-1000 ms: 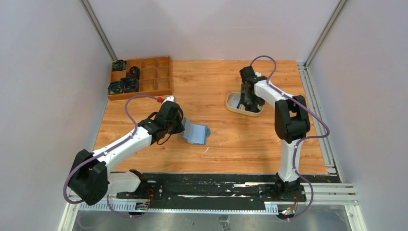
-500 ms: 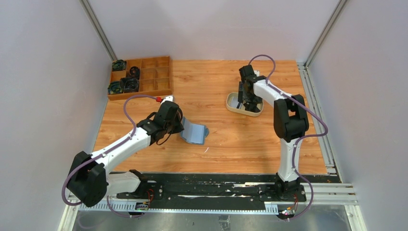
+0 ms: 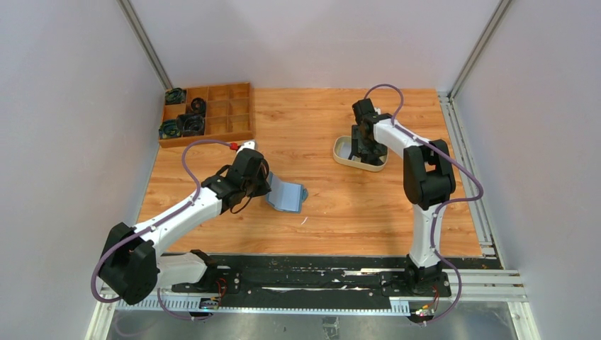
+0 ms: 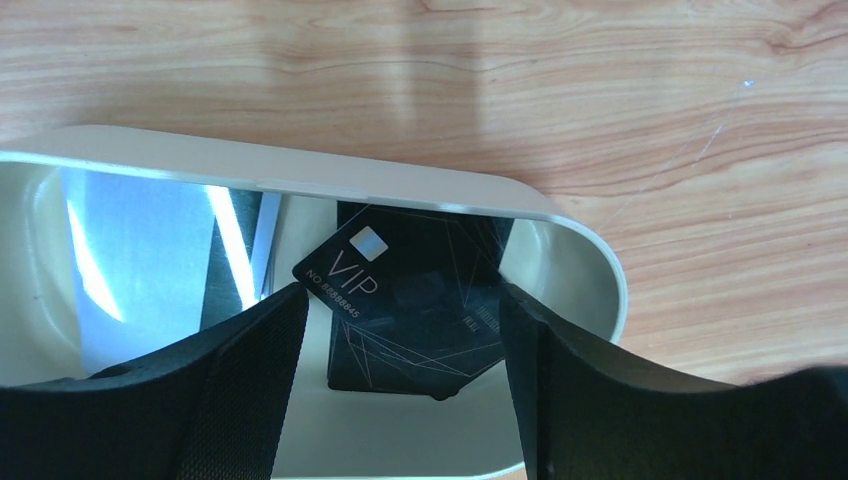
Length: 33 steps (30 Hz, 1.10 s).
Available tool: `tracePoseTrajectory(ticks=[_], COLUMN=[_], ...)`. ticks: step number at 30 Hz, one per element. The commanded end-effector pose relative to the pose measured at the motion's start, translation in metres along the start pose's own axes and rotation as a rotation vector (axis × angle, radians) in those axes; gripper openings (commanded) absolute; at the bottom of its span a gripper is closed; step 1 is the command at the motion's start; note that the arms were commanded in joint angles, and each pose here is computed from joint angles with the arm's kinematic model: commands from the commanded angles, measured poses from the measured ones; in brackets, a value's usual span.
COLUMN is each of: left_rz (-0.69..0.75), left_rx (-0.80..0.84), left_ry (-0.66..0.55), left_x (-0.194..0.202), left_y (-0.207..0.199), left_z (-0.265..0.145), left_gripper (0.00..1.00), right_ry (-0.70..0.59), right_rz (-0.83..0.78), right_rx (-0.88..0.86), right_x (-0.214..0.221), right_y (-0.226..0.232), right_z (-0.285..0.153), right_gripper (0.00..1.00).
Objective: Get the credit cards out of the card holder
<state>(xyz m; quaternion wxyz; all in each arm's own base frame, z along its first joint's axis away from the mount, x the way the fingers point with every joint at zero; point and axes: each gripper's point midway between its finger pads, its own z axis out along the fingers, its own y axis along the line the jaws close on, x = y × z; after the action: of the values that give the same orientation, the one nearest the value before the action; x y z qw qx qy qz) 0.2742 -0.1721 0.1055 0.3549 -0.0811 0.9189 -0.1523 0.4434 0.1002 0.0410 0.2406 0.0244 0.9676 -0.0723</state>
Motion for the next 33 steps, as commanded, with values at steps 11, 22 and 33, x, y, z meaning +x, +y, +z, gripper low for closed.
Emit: tracePoseTrajectory(ticks=[11,22,33], left_rz=[0.009,0.018,0.027], left_rx=[-0.017,-0.023,-0.026], left_ry=[-0.022,-0.029,-0.034], left_x=[-0.004,-0.007,-0.010], left_y=[0.004,0.004,0.004], left_z=[-0.004,-0.005,-0.006], left_gripper=[0.00,0.00,0.00], right_ry=[0.140,0.079,0.019], right_rz=[0.074,0.153,0.143], right_rx=[0.049,0.122,0.210], right_x=[0.030,0.010,-0.007], right_y=[-0.011,-0.020,-0.035], right_z=[0.014,0.020,0.020], right_gripper=[0.74,0.73,0.73])
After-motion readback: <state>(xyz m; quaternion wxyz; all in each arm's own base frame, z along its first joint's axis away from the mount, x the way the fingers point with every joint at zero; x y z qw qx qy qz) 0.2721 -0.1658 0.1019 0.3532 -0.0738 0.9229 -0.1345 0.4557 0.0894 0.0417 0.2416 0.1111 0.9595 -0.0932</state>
